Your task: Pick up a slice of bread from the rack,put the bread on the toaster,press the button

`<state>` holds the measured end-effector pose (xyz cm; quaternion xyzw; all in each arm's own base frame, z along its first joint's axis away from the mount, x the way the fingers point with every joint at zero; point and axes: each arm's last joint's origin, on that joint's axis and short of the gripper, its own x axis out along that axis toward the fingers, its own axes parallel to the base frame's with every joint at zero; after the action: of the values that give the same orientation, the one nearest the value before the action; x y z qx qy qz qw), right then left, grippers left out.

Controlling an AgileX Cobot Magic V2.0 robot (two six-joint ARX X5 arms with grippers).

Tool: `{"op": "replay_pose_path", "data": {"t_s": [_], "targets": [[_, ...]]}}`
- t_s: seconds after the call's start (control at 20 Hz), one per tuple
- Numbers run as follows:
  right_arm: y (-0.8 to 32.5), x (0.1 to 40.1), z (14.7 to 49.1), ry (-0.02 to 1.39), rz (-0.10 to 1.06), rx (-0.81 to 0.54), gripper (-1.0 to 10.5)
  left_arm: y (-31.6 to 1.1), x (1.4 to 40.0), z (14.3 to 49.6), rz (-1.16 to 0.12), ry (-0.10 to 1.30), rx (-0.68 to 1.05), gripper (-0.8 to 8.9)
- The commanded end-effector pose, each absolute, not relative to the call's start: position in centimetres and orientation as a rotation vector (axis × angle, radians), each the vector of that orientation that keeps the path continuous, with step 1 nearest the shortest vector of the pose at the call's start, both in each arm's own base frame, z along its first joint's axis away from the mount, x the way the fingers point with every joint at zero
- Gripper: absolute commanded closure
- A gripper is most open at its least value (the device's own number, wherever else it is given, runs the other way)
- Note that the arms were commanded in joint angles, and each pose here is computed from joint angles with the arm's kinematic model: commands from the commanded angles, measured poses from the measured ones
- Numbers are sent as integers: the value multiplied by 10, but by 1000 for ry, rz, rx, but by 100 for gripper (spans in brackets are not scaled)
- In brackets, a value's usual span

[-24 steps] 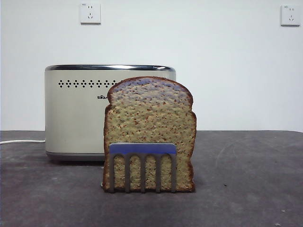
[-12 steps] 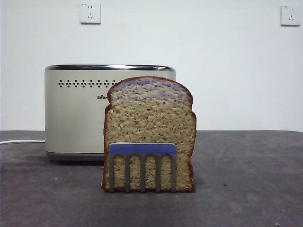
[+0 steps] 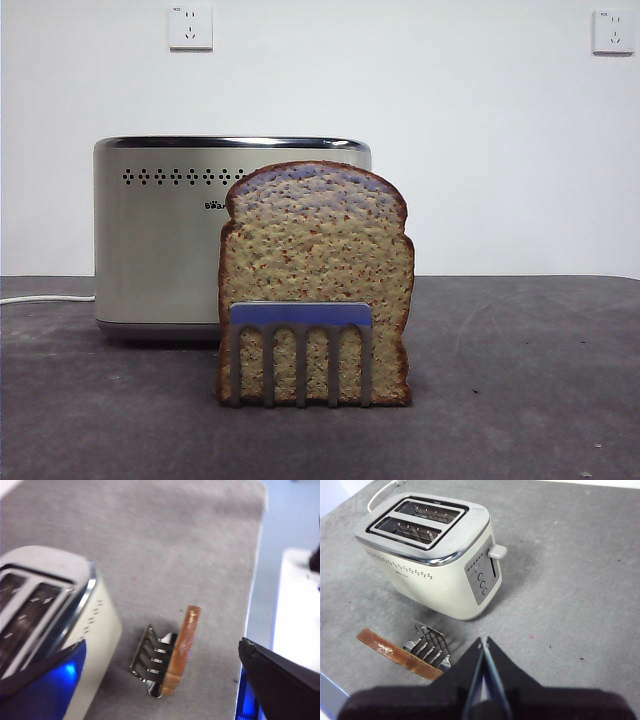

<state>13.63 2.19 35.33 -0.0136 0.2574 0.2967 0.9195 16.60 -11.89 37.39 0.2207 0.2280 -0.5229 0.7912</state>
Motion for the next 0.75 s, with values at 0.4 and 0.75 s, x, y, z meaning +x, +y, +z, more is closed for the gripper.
{"op": "replay_pose_path", "data": {"t_s": [0.4, 0.75], "targets": [[23, 142, 351, 545, 617, -31, 958, -206, 190, 308, -1276, 646, 774, 185], [23, 142, 351, 546, 616, -31, 958, -230, 204, 274, -1264, 736, 851, 351]]}}
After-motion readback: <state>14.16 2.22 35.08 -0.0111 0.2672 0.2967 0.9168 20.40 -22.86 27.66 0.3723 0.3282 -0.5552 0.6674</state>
